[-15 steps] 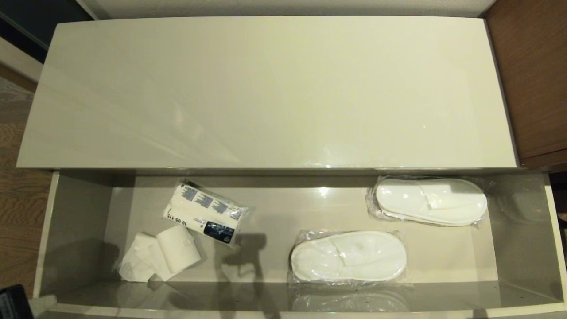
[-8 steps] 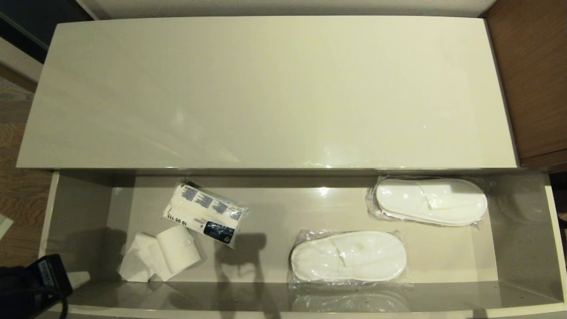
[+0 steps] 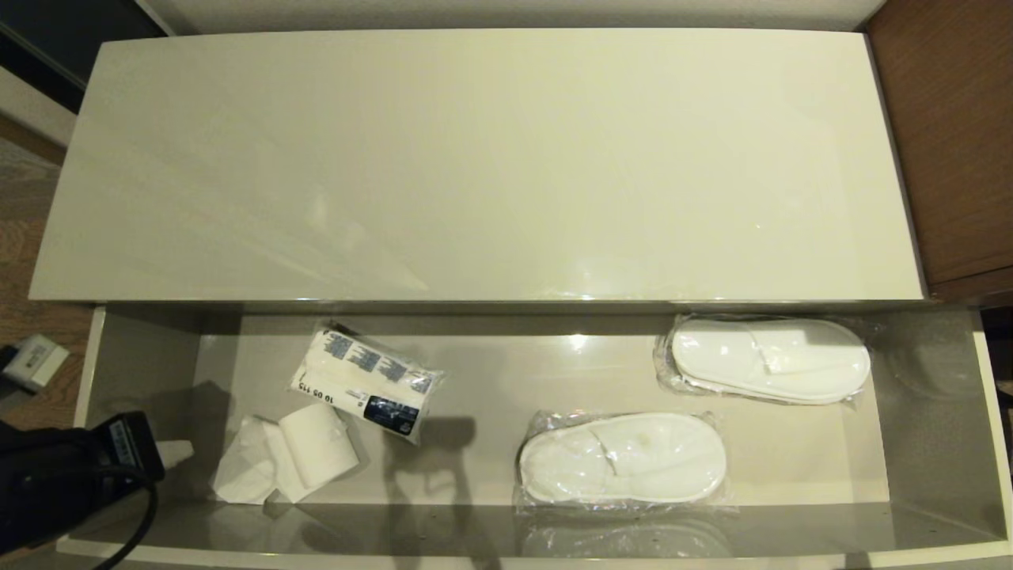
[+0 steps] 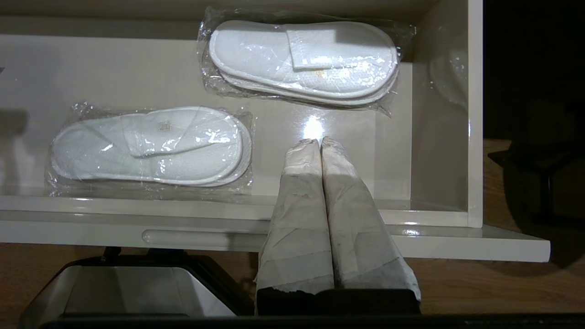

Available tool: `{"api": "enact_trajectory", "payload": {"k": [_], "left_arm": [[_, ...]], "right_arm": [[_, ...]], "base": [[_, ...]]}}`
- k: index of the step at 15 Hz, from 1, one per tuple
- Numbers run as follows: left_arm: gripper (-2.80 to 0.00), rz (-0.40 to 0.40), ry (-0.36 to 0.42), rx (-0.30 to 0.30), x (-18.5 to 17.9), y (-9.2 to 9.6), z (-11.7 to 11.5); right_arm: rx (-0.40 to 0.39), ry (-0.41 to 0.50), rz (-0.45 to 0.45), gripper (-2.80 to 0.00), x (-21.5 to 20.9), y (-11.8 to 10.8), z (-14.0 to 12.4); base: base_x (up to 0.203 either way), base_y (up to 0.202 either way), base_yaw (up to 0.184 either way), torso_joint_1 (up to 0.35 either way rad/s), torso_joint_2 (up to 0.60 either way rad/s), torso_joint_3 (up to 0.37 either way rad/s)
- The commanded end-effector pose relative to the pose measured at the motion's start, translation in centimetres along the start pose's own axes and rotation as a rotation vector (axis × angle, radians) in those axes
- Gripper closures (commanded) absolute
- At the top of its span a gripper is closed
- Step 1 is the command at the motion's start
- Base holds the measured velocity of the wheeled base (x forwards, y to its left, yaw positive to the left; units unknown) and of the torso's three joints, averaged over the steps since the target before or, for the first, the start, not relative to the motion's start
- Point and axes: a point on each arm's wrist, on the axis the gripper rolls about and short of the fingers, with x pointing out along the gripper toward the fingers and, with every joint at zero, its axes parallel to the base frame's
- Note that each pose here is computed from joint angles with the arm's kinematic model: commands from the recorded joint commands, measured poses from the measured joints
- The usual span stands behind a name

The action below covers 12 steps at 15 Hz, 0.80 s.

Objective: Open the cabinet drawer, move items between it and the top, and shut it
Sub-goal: Take out the roll paper from the drawer

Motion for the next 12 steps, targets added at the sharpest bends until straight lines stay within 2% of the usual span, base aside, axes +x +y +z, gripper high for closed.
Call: {"api": "enact_trajectory", "payload": {"k": [1,3,6,7,8,9,10,12], "left_arm": [[0.00,0.013,0.028,0.008,0.8,0.0,0.0],[0.00,0.035,0.068,-0.008,1.9,0.1,0.1],[0.00,0.043,0.078,-0.040,2.4,0.0,0.3],[0.00,0.038,0.074,-0.067,2.4,-0.1,0.5],[0.00,0.032,0.069,-0.126,2.5,-0.3,1.0],[0.00,0.031,0.069,-0.129,2.5,-0.3,1.0],[0.00,0.039,0.067,-0.156,2.8,-0.3,1.3],[0.00,0.072,0.076,-0.239,4.1,-0.2,2.3]], "right_arm": [[-0.002,0.002,0.002,0.00,0.0,0.0,0.0],[-0.002,0.002,0.002,0.00,0.0,0.0,0.0],[-0.002,0.002,0.003,0.00,0.0,0.0,0.0],[-0.002,0.002,0.003,0.00,0.0,0.0,0.0],[-0.002,0.002,0.003,0.00,0.0,0.0,0.0],[-0.002,0.002,0.003,0.00,0.0,0.0,0.0],[-0.004,0.002,0.003,0.00,0.0,0.0,0.0],[-0.004,0.002,0.003,0.00,0.0,0.0,0.0]], "base": [[0.000,0.000,0.000,0.000,0.00,0.000],[0.000,0.000,0.000,0.000,0.00,0.000],[0.000,0.000,0.000,0.000,0.00,0.000],[0.000,0.000,0.000,0.000,0.00,0.000],[0.000,0.000,0.000,0.000,0.00,0.000],[0.000,0.000,0.000,0.000,0.00,0.000],[0.000,0.000,0.000,0.000,0.00,0.000],[0.000,0.000,0.000,0.000,0.00,0.000]]}}
